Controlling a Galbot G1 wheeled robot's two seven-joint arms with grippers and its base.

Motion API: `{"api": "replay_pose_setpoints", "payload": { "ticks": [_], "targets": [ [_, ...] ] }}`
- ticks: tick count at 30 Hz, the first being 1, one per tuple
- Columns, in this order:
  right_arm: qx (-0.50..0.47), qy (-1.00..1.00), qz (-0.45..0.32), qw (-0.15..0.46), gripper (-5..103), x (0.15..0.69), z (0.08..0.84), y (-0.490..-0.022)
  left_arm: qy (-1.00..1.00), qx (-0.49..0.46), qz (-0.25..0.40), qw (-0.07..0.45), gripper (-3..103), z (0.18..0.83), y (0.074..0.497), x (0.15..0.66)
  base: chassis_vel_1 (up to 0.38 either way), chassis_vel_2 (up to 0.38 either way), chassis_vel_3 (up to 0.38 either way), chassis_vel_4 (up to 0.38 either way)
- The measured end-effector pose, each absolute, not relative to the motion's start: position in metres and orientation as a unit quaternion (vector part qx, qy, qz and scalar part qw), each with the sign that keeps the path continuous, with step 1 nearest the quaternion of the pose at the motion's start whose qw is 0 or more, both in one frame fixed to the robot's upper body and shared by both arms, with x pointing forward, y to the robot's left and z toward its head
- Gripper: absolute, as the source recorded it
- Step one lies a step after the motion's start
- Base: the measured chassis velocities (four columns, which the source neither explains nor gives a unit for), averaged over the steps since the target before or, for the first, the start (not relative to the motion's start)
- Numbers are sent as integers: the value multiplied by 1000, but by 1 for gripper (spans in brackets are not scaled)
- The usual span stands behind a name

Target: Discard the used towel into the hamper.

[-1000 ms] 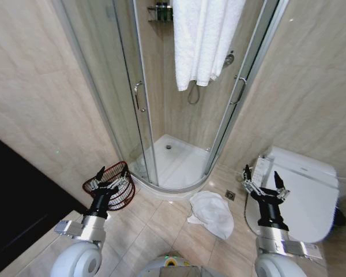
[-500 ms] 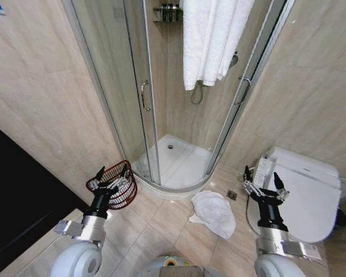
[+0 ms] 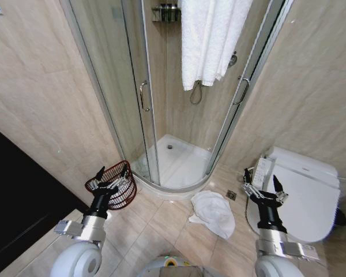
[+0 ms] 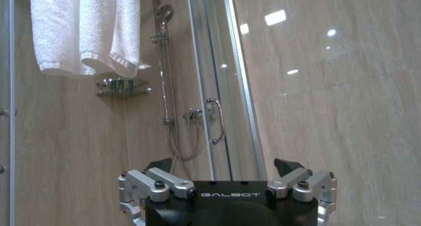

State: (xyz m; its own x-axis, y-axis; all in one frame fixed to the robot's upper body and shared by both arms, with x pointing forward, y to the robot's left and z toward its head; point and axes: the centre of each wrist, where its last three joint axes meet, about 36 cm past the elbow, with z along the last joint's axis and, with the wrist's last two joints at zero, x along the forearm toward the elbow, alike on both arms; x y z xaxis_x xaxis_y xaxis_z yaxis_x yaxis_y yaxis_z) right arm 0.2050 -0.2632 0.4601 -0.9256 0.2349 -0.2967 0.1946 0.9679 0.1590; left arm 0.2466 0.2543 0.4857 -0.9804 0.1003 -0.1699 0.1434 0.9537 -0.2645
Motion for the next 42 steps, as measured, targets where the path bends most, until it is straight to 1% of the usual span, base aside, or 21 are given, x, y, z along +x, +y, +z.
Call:
{"api": "replay_pose_setpoints", "payload": {
  "ticks": [8, 15, 20, 25, 27, 31, 42],
  "targets": [
    [108, 980, 61, 157, 100, 206, 457, -262, 985, 62, -139, 77, 100, 486, 254, 247, 0, 0, 0, 0],
    [119, 982, 50, 137, 100, 206, 445, -264, 985, 62, -139, 77, 100, 486, 254, 247, 0, 0, 0, 0],
    [122, 982, 49, 137, 100, 206, 445, -264, 985, 62, -139, 77, 100, 486, 254, 247, 0, 0, 0, 0],
    [119, 980, 48, 151, 100, 206, 455, -263, 985, 62, -139, 77, 100, 486, 254, 247, 0, 0, 0, 0],
    [98, 979, 43, 176, 100, 207, 486, -259, 985, 62, -139, 77, 100, 486, 254, 247, 0, 0, 0, 0],
    [80, 978, 38, 187, 100, 215, 507, -259, 985, 62, -139, 77, 100, 486, 254, 247, 0, 0, 0, 0],
    [70, 980, 37, 182, 100, 218, 510, -260, 985, 62, -139, 77, 100, 486, 254, 247, 0, 0, 0, 0]
  ]
}}
